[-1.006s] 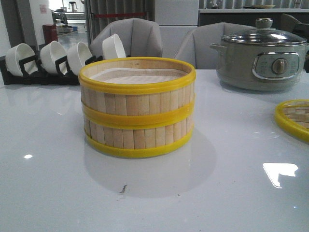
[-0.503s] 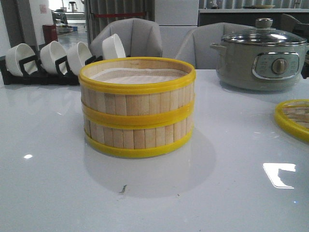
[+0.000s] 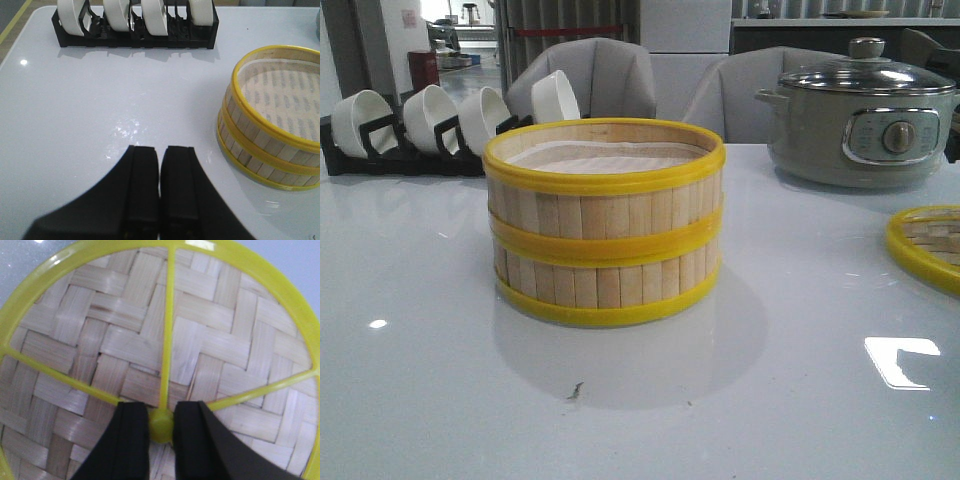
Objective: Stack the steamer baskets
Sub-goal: 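Grasp the woven bamboo lid at its centre hub with the right gripper, then carry the lid over the stack and lower it onto the top basket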
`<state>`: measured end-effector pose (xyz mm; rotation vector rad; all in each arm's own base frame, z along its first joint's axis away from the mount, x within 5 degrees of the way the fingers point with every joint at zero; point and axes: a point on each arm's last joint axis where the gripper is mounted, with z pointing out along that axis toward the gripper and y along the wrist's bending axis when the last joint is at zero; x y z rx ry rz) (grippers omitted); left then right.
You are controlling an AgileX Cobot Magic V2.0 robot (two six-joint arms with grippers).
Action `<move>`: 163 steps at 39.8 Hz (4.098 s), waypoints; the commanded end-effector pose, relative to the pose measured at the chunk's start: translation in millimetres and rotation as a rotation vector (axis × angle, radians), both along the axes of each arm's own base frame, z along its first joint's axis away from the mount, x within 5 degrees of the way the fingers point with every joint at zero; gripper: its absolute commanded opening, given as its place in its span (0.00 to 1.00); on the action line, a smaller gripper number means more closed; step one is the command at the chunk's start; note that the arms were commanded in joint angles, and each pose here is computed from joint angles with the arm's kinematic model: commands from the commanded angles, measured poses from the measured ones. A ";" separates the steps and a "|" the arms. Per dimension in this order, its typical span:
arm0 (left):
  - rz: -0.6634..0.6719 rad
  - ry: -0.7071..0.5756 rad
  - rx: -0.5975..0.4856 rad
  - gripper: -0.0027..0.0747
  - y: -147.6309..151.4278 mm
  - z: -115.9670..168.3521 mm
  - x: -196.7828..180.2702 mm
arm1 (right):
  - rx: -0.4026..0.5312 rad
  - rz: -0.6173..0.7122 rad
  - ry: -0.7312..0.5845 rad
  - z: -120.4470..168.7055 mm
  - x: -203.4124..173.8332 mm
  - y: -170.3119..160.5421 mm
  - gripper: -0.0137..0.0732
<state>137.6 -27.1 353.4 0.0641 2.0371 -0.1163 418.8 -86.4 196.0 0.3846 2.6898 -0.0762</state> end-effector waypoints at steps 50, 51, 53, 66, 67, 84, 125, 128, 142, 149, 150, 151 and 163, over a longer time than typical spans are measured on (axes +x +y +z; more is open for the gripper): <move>-0.020 -0.095 -0.030 0.14 -2.8 14.6 2.3 | 0.061 0.645 -0.496 222.4 -18.5 284.7 0.22; -0.020 -0.095 -0.030 0.14 -2.8 14.6 2.3 | 0.062 0.656 -0.493 220.3 -18.5 289.1 0.22; -0.020 -0.095 -0.030 0.14 -2.8 14.6 2.3 | 0.065 0.675 -0.484 215.8 -18.9 298.0 0.22; -0.020 -0.095 -0.030 0.14 -2.8 14.6 2.3 | 0.063 0.743 -0.429 191.0 -19.1 328.5 0.22; -0.020 -0.095 -0.030 0.14 -2.8 14.6 2.3 | 0.063 0.745 -0.424 190.2 -19.6 329.6 0.22; -0.020 -0.095 -0.030 0.14 -2.8 14.6 2.3 | 0.059 0.772 -0.372 180.1 -24.1 340.8 0.22; -0.020 -0.095 -0.030 0.14 -2.8 14.6 2.3 | 0.057 0.780 -0.356 177.2 -25.8 344.3 0.22; -0.020 -0.095 -0.030 0.14 -2.8 14.6 2.3 | 0.057 0.780 -0.356 177.2 -25.8 344.3 0.22; -0.020 -0.095 -0.030 0.14 -2.8 14.6 2.3 | 0.056 0.780 -0.346 170.2 -22.3 346.6 0.54; -0.020 -0.095 -0.030 0.14 -2.8 14.6 2.3 | 0.059 0.780 -0.365 171.3 -21.3 347.3 0.57; -0.020 -0.095 -0.030 0.14 -2.8 14.6 2.3 | 0.059 0.780 -0.365 171.3 -21.3 347.3 0.57; -0.020 -0.095 -0.030 0.14 -2.8 14.6 2.3 | 0.059 0.780 -0.365 171.3 -21.3 347.3 0.57; -0.020 -0.095 -0.030 0.14 -2.8 14.6 2.3 | 0.065 0.779 -0.399 176.9 -21.4 347.2 0.57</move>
